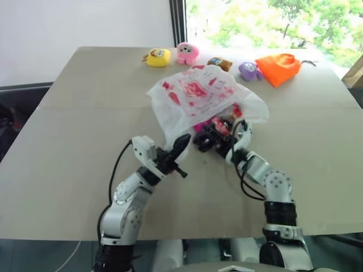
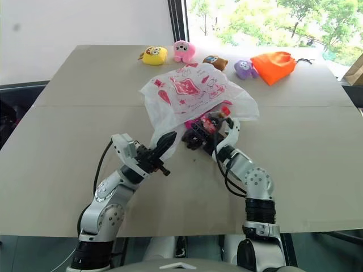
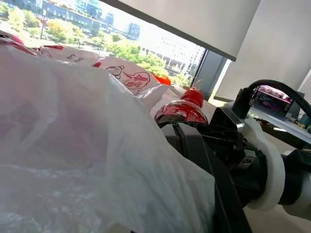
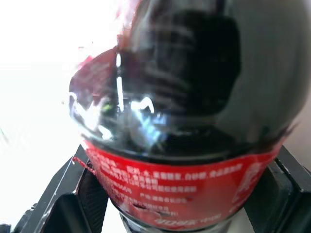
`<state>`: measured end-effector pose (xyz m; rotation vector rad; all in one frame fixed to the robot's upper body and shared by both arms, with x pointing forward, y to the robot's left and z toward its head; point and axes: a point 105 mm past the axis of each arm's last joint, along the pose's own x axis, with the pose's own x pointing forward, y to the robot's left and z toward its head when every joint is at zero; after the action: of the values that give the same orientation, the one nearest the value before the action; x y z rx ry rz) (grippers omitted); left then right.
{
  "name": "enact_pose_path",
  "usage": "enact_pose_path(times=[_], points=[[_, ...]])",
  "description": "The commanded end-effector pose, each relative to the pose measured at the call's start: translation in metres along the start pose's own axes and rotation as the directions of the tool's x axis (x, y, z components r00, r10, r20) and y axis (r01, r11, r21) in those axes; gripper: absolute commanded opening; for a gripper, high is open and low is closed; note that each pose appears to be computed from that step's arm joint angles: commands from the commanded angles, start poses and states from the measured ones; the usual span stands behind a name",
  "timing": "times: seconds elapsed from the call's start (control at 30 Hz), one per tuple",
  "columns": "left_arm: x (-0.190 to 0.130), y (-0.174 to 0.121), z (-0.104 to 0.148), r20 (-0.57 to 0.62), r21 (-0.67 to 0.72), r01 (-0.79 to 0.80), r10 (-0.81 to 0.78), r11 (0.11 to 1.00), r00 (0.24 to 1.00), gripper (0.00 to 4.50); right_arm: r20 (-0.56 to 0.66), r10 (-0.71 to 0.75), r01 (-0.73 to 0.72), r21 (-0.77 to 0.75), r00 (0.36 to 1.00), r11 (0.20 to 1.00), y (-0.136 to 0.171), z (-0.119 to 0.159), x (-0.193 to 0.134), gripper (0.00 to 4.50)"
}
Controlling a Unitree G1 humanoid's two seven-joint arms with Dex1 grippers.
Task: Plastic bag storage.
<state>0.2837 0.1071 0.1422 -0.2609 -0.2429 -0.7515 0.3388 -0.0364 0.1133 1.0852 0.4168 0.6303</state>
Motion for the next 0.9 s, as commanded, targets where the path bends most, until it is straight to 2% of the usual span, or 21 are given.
enact_pose_path(times=[0.03,0.1,0.13,0.17,0.23,0.3,0.47,0.57,0.7,0.77,0.8,0.87,0.9], points=[[0.001,-0.001,0.007,0.035,0.018,0.000,0.000,1.000,0.999,0.00,0.018,0.020,-0.021,0.072,1.000,0.997,0.016,0.001,0.001,3.15],[0.001,-0.002,0.007,0.035,0.019,0.000,-0.001,1.000,0.999,0.00,0.052,-0.038,0.032,0.115,0.998,0.993,0.011,0.007,0.012,4.06],[0.001,-0.002,0.007,0.036,0.019,-0.001,0.000,1.000,0.999,0.00,0.068,-0.070,0.060,0.140,0.995,0.988,0.008,0.010,0.018,4.34],[0.001,-0.002,0.007,0.036,0.020,-0.001,0.000,1.000,0.999,0.00,0.084,-0.105,0.092,0.150,0.991,0.984,0.005,0.013,0.024,4.43],[0.001,-0.001,0.007,0.035,0.019,-0.001,0.000,1.000,0.999,0.00,0.104,-0.138,0.123,0.135,0.985,0.983,0.004,0.018,0.034,4.43],[0.001,-0.001,0.007,0.032,0.019,0.002,-0.002,1.000,0.999,0.00,0.127,-0.122,0.107,0.125,0.984,0.986,0.016,0.023,0.044,4.43],[0.001,-0.002,0.006,0.026,0.019,0.011,-0.012,1.000,1.000,0.00,0.174,0.124,-0.142,0.093,0.977,0.985,0.067,0.038,0.046,4.43],[0.001,-0.003,0.005,0.023,0.017,0.014,-0.015,1.000,1.000,0.00,0.179,0.121,-0.131,0.043,0.976,0.990,0.060,0.041,0.035,4.43],[0.001,-0.003,0.005,0.021,0.013,0.013,-0.013,1.000,1.000,0.00,0.180,0.114,-0.081,-0.182,0.977,0.980,0.045,0.048,0.010,4.43],[0.000,-0.003,0.004,0.018,0.013,0.012,-0.012,1.000,1.000,0.00,0.179,0.141,-0.055,-0.418,0.974,0.907,0.043,0.054,-0.005,4.43],[-0.001,-0.003,0.004,0.017,0.013,0.011,-0.011,1.000,1.000,0.00,0.174,0.138,-0.017,-0.558,0.975,0.829,0.038,0.059,-0.014,4.43],[-0.002,-0.002,0.004,0.015,0.013,0.009,-0.010,1.000,1.000,0.00,0.199,0.108,0.088,-0.774,0.974,0.628,0.026,0.076,-0.030,4.43],[-0.002,-0.002,0.003,0.013,0.012,0.011,-0.011,1.000,1.000,0.00,0.233,0.085,0.169,-0.871,0.969,0.461,0.017,0.094,-0.041,4.43]])
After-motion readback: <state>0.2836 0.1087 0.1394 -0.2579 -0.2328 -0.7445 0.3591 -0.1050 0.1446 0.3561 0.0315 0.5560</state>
